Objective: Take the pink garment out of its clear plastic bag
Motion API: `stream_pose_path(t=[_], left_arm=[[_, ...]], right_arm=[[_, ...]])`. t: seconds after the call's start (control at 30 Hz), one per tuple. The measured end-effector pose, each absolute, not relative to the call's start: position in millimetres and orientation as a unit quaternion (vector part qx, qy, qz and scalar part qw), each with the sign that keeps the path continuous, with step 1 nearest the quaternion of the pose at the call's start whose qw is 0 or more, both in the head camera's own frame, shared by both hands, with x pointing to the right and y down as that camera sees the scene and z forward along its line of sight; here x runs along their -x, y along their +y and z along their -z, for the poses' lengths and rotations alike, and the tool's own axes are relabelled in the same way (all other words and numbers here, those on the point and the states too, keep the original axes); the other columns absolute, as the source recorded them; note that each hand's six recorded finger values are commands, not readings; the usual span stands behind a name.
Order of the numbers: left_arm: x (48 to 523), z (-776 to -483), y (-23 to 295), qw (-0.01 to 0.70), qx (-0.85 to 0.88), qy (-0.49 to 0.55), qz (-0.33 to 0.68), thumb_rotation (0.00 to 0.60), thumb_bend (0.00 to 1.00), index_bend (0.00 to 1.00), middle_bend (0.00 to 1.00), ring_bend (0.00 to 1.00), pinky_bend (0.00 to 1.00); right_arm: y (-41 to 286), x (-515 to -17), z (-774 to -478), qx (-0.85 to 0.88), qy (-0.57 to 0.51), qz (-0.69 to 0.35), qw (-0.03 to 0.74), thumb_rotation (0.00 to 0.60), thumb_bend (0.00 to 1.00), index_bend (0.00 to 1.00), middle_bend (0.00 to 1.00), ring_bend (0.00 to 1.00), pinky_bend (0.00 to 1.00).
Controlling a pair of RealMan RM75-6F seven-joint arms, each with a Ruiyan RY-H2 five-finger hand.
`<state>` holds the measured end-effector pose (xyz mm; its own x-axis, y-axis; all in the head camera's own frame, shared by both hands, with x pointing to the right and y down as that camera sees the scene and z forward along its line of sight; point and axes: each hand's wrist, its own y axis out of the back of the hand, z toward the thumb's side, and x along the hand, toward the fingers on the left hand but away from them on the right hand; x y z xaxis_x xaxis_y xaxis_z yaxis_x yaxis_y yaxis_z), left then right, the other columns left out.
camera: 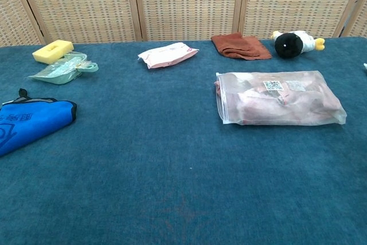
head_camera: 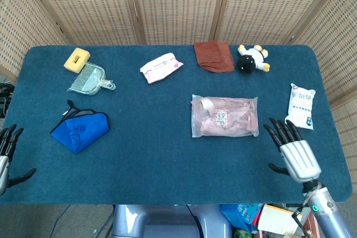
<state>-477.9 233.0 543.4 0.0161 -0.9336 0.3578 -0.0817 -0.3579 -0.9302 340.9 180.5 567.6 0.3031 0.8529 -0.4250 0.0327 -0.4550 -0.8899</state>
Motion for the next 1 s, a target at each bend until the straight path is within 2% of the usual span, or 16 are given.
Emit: stream_pose_path(t=[0.23,0.6,1.0], left_arm=[[480.0,-555.1,227.7,0.375,0.596,0.415,0.576,0.6,0.04,0.0,0.0,0.0,0.0],[487.5,-563.0,219.2,0.361,0.585,0.42,0.592,0.6,0.05,0.0,0.0,0.0,0.0],[491.8,-573.3,214.4,0.358,0.577,0.416,0.604,0.6,0.05,0.0,0.0,0.0,0.0]], right_arm=[[135.0,-286.9,-618.4,0.734,-0.258,-0.488,0.396,0.6,0.0,0.0,0.0,0.0,0.0],[84.2,-259.8,-693.2,0.734,-0.227,-0.548,0.33,0.6,0.0,0.0,0.0,0.0,0.0],[62.3,-260.8,-729.3,0.714,-0.17,-0.6,0.317,0.6,0.0,0.0,0.0,0.0,0.0]])
